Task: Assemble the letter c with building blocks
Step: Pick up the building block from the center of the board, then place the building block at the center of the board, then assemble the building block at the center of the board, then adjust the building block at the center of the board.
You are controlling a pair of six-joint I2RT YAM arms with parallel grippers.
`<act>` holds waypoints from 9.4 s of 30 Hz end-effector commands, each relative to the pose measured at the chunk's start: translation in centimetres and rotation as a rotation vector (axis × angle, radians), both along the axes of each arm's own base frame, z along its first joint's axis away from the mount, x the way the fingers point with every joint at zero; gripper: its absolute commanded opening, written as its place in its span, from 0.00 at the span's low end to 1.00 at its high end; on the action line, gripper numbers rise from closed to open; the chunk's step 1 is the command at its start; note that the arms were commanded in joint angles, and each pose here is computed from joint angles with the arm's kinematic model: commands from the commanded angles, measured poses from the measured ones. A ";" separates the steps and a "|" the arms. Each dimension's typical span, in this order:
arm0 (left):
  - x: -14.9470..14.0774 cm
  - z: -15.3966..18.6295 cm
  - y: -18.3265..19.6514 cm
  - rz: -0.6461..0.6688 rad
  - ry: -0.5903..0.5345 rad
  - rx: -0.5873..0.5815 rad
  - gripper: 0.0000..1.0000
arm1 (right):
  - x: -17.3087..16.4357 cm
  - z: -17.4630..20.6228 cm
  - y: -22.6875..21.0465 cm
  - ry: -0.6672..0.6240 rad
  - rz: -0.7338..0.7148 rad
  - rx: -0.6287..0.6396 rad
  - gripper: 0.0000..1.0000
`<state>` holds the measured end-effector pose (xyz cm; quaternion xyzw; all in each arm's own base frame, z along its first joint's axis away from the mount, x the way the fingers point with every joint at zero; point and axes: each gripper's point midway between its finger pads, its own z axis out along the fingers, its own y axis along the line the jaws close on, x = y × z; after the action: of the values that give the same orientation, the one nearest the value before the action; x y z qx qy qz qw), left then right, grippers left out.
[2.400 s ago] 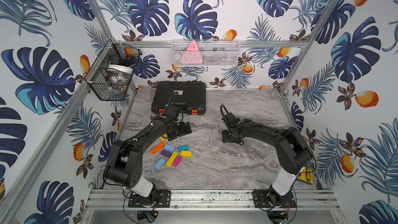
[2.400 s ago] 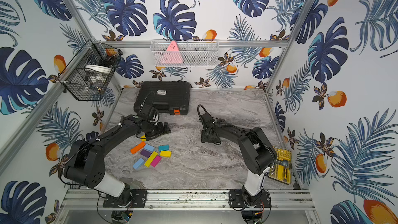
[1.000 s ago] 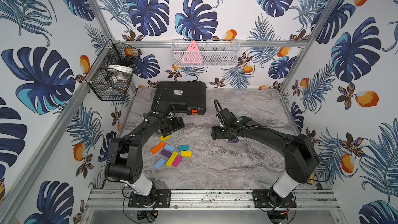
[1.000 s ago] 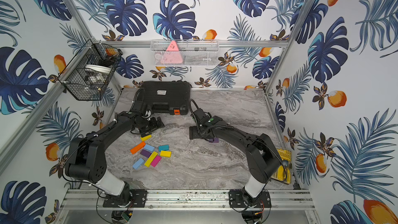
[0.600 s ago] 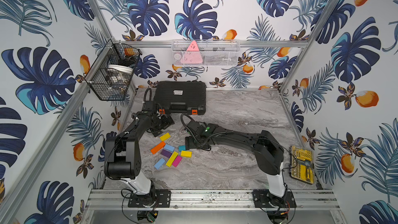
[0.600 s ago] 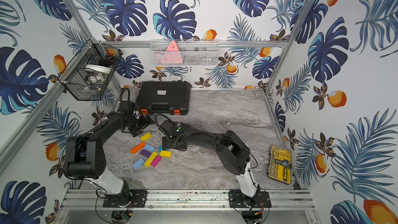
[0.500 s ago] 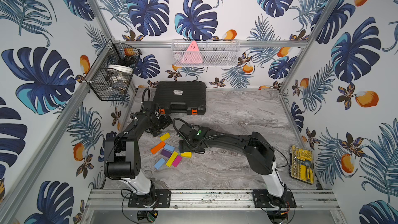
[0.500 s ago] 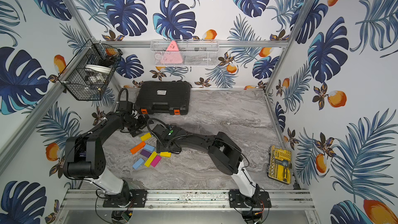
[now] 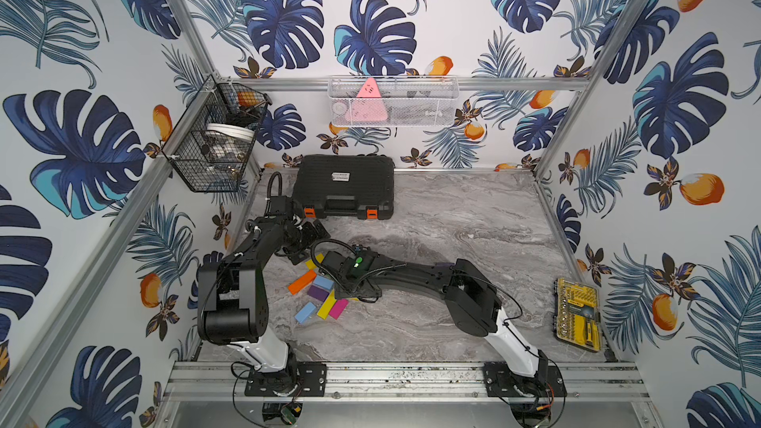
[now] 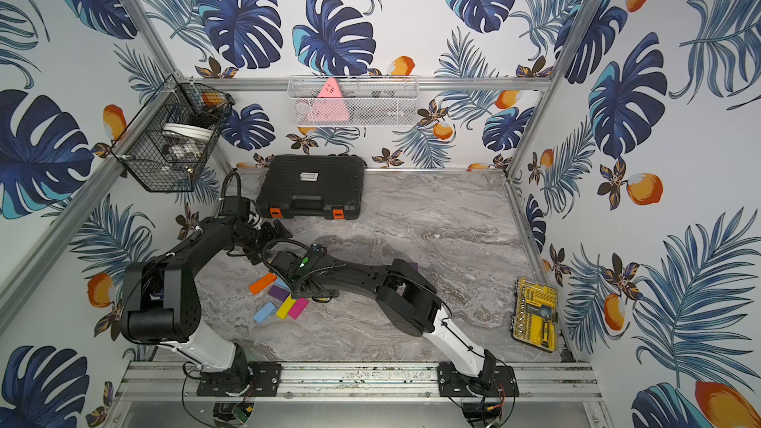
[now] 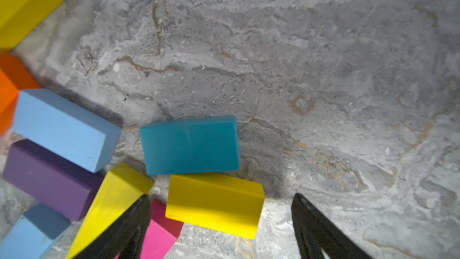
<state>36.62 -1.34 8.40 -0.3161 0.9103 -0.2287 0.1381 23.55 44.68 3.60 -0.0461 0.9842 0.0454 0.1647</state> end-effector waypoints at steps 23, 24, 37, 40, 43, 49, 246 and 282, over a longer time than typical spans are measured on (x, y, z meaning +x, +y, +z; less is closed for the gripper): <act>0.3 0.2 -0.3 0.009 -0.019 -0.026 0.99 | -0.6 -0.3 -1.0 0.012 -0.033 -0.123 0.83; 0.3 0.2 -0.3 0.008 -0.019 -0.026 0.99 | -0.7 -0.5 -1.1 0.019 -0.034 -0.126 0.83; 0.3 0.2 -0.2 0.015 -0.016 -0.024 0.99 | -0.8 -1.6 -1.8 0.066 -0.052 -0.127 0.83; 0.2 0.1 -0.3 0.017 -0.013 -0.027 0.99 | -0.8 -1.6 -1.8 0.071 -0.055 -0.126 0.83; 0.2 0.1 -0.2 0.019 -0.015 -0.026 0.99 | -0.8 -1.9 -2.0 0.079 -0.060 -0.121 0.82; 0.2 0.3 -0.2 0.018 -0.018 -0.025 0.99 | -0.9 -1.7 -1.8 0.080 -0.049 -0.080 0.74; -2.6 -5.2 -34.0 -0.508 -0.023 -0.101 0.99 | 8.7 -1.7 -32.2 0.245 -0.485 0.485 0.84; -0.9 3.4 -13.3 -0.304 -0.108 0.059 0.99 | 9.0 5.4 -29.9 0.124 -0.385 0.559 0.81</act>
<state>37.93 -16.81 12.58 -0.1743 0.9299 -0.2671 0.1831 33.10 13.90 8.32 0.1947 0.9315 0.2816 0.1228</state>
